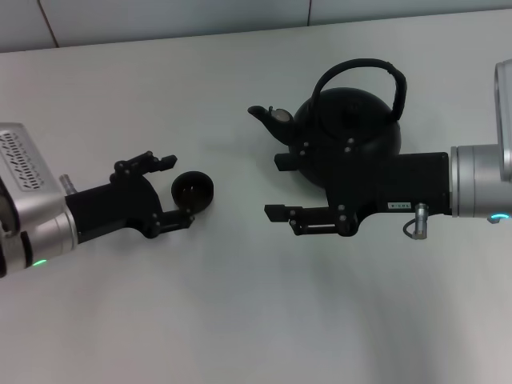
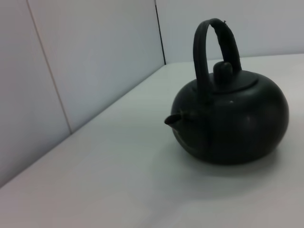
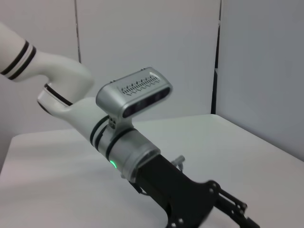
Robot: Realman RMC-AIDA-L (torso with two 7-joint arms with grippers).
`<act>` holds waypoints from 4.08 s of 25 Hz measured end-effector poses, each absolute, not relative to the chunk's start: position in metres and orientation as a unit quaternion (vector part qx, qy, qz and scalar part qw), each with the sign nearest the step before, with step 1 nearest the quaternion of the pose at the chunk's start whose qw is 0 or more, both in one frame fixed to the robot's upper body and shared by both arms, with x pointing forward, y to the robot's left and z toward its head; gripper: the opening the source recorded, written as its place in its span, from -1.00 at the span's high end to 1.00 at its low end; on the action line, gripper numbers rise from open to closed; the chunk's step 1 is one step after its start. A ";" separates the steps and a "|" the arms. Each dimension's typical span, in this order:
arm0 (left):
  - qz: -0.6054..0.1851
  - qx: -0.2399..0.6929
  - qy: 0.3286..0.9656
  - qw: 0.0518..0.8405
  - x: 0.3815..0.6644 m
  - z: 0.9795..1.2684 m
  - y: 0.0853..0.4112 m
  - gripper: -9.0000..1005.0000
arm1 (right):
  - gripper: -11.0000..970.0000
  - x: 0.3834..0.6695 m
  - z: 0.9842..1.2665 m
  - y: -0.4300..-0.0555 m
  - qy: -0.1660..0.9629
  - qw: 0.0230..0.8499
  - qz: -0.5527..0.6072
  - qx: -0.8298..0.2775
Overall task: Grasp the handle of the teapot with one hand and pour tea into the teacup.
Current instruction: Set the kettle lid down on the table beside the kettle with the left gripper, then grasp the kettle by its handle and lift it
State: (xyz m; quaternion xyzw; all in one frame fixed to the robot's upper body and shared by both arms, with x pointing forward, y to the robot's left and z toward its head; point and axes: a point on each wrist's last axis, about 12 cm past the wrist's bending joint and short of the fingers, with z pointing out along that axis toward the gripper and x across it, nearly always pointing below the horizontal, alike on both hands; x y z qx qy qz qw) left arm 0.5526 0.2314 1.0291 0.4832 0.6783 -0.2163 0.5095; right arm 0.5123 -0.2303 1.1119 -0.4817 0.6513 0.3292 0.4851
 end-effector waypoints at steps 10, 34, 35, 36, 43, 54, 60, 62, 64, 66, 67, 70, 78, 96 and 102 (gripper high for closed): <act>-0.232 0.479 0.656 0.535 0.543 1.040 0.245 -0.61 | -0.32 0.512 1.111 -0.231 0.654 0.486 0.328 -0.478; -0.336 0.515 0.620 0.487 0.521 1.097 0.287 -0.61 | -0.31 0.503 1.114 -0.257 0.673 0.510 0.298 -0.446; -0.340 0.512 0.618 0.490 0.520 1.098 0.288 -0.61 | -0.31 0.497 1.116 -0.265 0.677 0.516 0.289 -0.438; -0.342 0.511 0.618 0.490 0.520 1.098 0.288 -0.61 | -0.31 0.494 1.116 -0.269 0.680 0.518 0.284 -0.434; -0.343 0.510 0.619 0.488 0.519 1.096 0.287 -0.61 | -0.31 0.473 1.120 -0.292 0.699 0.532 0.255 -0.405; -0.329 0.505 0.632 0.487 0.523 1.092 0.287 -0.61 | -0.30 0.453 1.123 -0.341 0.735 0.554 0.196 -0.339; -0.323 0.507 0.638 0.481 0.524 1.089 0.285 -0.61 | -0.30 0.452 1.131 -0.361 0.739 0.574 0.163 -0.313; -0.324 0.507 0.638 0.481 0.524 1.089 0.284 -0.61 | -0.30 0.454 1.129 -0.363 0.742 0.575 0.157 -0.306; -0.324 0.507 0.638 0.481 0.524 1.089 0.284 -0.61 | -0.30 0.456 1.128 -0.363 0.744 0.576 0.154 -0.301; -0.325 0.505 0.639 0.481 0.523 1.088 0.284 -0.61 | -0.30 0.461 1.125 -0.363 0.749 0.576 0.148 -0.292; -0.325 0.505 0.639 0.481 0.523 1.088 0.284 -0.61 | -0.30 0.464 1.123 -0.363 0.751 0.576 0.147 -0.288; -0.326 0.505 0.639 0.480 0.522 1.088 0.285 -0.61 | -0.30 0.474 1.115 -0.358 0.754 0.574 0.154 -0.282; -0.325 0.505 0.639 0.481 0.522 1.087 0.285 -0.61 | -0.29 0.495 1.103 -0.348 0.755 0.571 0.167 -0.277; -0.309 0.508 0.645 0.479 0.527 1.088 0.285 -0.61 | -0.29 0.520 1.091 -0.337 0.762 0.568 0.171 -0.261; -0.304 0.509 0.648 0.478 0.529 1.087 0.285 -0.61 | -0.29 0.530 1.089 -0.333 0.763 0.569 0.172 -0.254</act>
